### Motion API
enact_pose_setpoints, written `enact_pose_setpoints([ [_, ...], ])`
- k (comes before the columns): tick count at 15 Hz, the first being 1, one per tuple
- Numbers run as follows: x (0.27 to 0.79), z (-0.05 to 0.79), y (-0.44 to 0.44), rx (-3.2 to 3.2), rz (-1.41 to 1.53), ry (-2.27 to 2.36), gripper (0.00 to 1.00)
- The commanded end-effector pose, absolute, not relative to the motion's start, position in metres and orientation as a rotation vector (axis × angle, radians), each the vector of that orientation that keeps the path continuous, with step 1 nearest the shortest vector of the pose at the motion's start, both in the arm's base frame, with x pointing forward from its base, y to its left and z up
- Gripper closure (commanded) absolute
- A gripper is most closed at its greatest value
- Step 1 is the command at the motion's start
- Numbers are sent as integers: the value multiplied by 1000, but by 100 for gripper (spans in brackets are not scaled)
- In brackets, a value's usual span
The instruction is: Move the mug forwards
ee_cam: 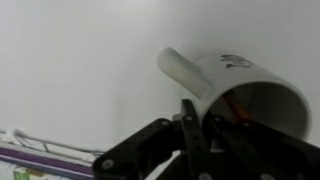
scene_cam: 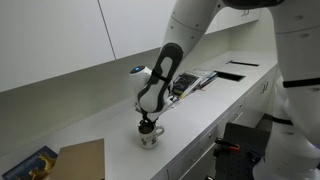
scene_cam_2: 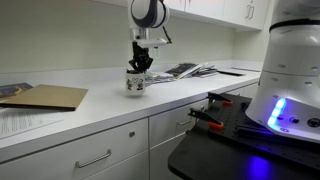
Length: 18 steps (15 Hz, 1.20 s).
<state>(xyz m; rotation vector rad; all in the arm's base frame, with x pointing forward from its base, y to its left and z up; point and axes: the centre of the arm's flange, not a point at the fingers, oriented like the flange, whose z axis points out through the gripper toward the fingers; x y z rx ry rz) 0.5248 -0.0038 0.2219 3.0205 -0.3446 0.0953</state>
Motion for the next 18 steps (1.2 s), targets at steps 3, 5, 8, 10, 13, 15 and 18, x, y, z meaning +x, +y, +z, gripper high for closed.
enact_pose_setpoints([
  [3,485,230,-21,3034,133,-460,98],
  [5,478,227,-26,3026,118,-476,98],
  [8,471,221,-30,3033,113,-492,98],
  [10,467,217,-32,3037,111,-496,98],
  [13,464,213,-33,3037,110,-495,98],
  [15,463,211,-33,3046,100,-505,98],
  [18,466,218,-32,3066,98,-540,58],
])
